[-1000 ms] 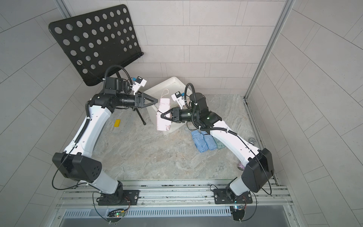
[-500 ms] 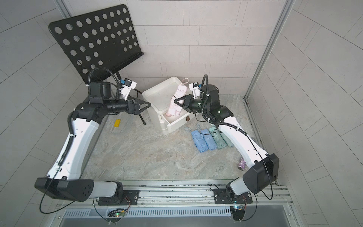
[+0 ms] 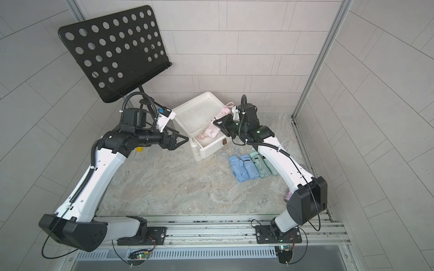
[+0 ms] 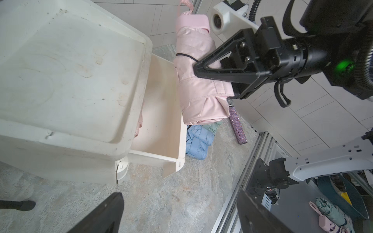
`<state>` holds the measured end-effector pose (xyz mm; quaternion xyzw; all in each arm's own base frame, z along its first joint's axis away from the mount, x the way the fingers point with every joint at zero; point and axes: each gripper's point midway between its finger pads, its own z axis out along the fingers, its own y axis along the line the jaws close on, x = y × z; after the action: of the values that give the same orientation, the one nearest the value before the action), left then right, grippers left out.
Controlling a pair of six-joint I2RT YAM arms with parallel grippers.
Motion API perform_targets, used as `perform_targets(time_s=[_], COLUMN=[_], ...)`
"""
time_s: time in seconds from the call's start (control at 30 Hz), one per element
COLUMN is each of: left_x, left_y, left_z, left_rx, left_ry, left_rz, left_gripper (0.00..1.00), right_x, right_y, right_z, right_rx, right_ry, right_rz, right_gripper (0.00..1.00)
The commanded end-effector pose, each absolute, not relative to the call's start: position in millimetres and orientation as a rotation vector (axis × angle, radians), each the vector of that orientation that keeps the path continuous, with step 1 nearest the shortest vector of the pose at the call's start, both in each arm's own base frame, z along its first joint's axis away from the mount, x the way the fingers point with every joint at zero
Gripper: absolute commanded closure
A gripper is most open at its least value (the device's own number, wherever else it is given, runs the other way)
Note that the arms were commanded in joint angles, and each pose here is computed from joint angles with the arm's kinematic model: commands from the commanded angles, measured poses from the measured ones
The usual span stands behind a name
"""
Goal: Place the umbrella in the drawer by color
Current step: Place the umbrella in the drawer.
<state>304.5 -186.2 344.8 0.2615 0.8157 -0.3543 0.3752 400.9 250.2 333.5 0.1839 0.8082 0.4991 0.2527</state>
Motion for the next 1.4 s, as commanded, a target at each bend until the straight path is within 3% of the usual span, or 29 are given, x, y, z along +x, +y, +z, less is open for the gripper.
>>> perform_targets(time_s=[0.0, 0.77, 0.87, 1.03, 1.37], left_x=[299.8, 300.2, 300.6, 300.6, 303.5], left_y=[-185.6, -185.6, -185.9, -185.8, -184.3], left_z=[354.5, 348.4, 349.4, 351.9, 351.2], left_rx=[0.689, 0.686, 0.682, 0.678, 0.669], left_ry=[2.032, 2.022, 2.021, 2.018, 2.024], left_rz=[-0.885, -0.885, -0.888, -0.890, -0.876], left_gripper=[0.06, 0.05, 0.06, 0.05, 0.06], right_x=[410.5, 433.1, 432.7, 427.9, 413.8], right_y=[243.8, 263.6, 267.3, 266.1, 245.2], right_z=[338.5, 287.4, 288.3, 295.6, 324.5], right_rx=[0.590, 0.744, 0.735, 0.716, 0.666], right_ry=[2.147, 2.213, 2.223, 2.231, 2.172], right_rz=[1.351, 1.386, 1.392, 1.377, 1.293], right_gripper=[0.75, 0.71, 0.62, 0.36, 0.32])
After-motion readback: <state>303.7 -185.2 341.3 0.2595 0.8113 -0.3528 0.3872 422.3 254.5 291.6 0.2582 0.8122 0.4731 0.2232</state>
